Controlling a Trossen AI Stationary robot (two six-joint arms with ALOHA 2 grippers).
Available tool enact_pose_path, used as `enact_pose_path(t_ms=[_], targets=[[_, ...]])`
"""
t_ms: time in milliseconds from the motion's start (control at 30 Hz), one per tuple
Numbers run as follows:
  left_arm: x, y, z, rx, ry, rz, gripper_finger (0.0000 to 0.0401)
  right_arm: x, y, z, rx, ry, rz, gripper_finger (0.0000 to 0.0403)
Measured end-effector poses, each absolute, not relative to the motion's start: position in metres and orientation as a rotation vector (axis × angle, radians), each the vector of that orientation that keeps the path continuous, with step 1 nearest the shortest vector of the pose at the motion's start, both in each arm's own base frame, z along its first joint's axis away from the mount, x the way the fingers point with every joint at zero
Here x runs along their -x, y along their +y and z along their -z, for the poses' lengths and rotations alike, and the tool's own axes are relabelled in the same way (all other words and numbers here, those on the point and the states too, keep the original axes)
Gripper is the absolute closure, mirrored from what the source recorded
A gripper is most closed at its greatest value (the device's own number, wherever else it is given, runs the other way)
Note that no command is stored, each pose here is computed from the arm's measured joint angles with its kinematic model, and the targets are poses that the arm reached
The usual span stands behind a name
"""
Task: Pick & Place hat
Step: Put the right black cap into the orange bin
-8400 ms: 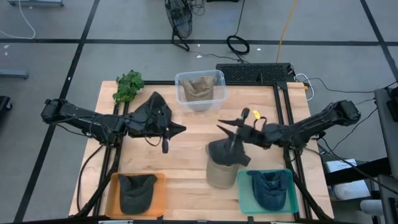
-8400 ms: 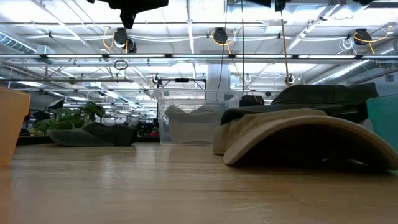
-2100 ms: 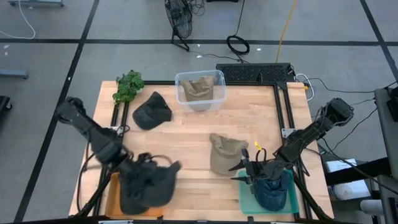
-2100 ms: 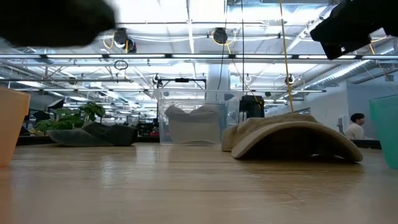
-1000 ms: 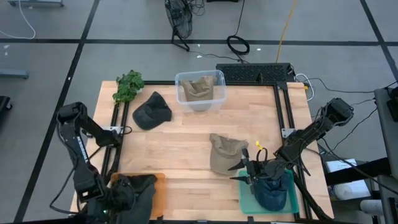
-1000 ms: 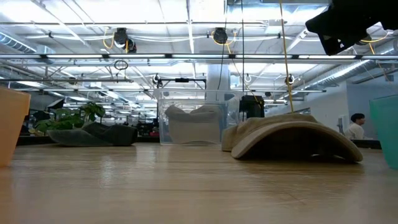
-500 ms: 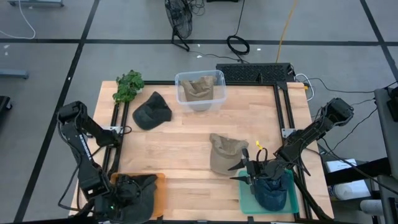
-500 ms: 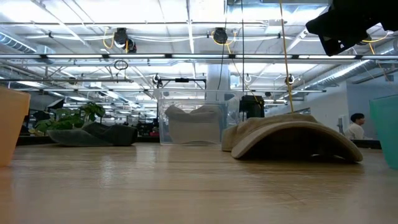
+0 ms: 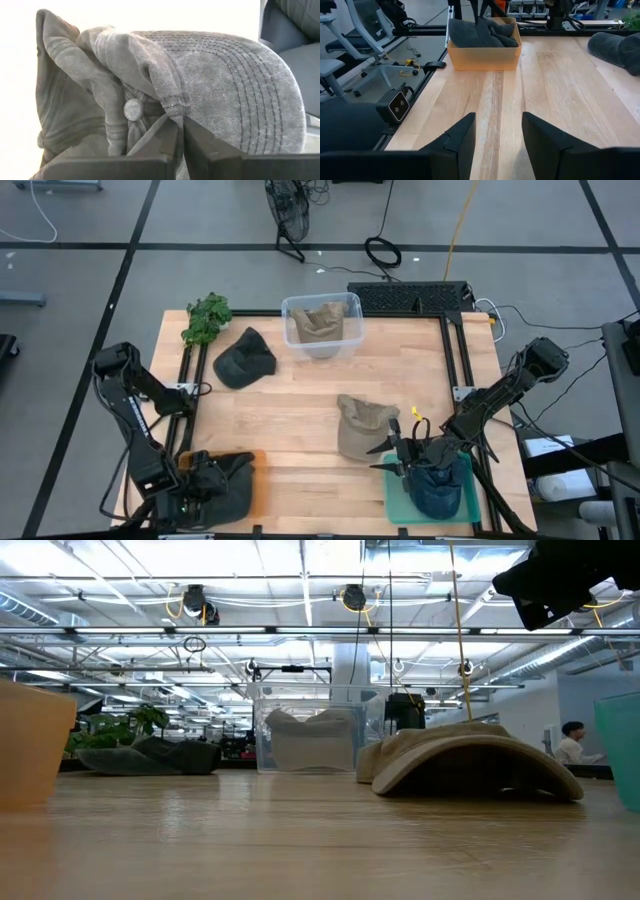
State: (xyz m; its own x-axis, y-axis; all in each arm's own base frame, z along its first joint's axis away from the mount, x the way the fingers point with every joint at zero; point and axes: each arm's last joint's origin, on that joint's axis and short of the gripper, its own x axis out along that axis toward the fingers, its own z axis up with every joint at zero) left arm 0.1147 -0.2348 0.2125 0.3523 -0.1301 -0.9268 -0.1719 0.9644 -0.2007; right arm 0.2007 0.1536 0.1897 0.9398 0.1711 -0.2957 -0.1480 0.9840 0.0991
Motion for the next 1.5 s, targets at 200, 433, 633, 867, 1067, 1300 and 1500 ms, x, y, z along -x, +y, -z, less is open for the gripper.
enact_pose_path(t_ms=[200, 433, 633, 867, 1067, 1300, 1500], targets=[[-0.116, -0.238, -0.219, 0.276, 1.224, 0.006, 0.0388, -0.201, 0.154, -0.189, -0.075, 0.31, -0.163, 0.0264], [-0.122, -0.238, -0.245, 0.225, 1.163, -0.021, 0.0388, -0.201, 0.153, -0.189, -0.07, 0.307, -0.14, 0.0264], [-0.122, -0.235, -0.241, 0.227, 1.167, -0.04, 0.0389, -0.201, 0.153, -0.189, -0.07, 0.307, -0.14, 0.0264], [-0.117, -0.23, -0.222, 0.24, 1.26, -0.064, 0.039, -0.2, 0.153, -0.188, -0.066, 0.315, -0.14, 0.0264], [-0.115, -0.222, -0.208, 0.231, 1.246, -0.137, 0.0378, -0.2, 0.153, -0.189, -0.066, 0.314, -0.14, 0.0264], [-0.117, -0.218, -0.206, 0.188, 1.197, -0.171, 0.0368, -0.2, 0.153, -0.189, -0.067, 0.314, -0.14, 0.0264], [-0.119, -0.215, -0.206, 0.242, 1.224, -0.21, 0.0393, -0.2, 0.153, -0.189, -0.071, 0.313, -0.14, 0.0264]])
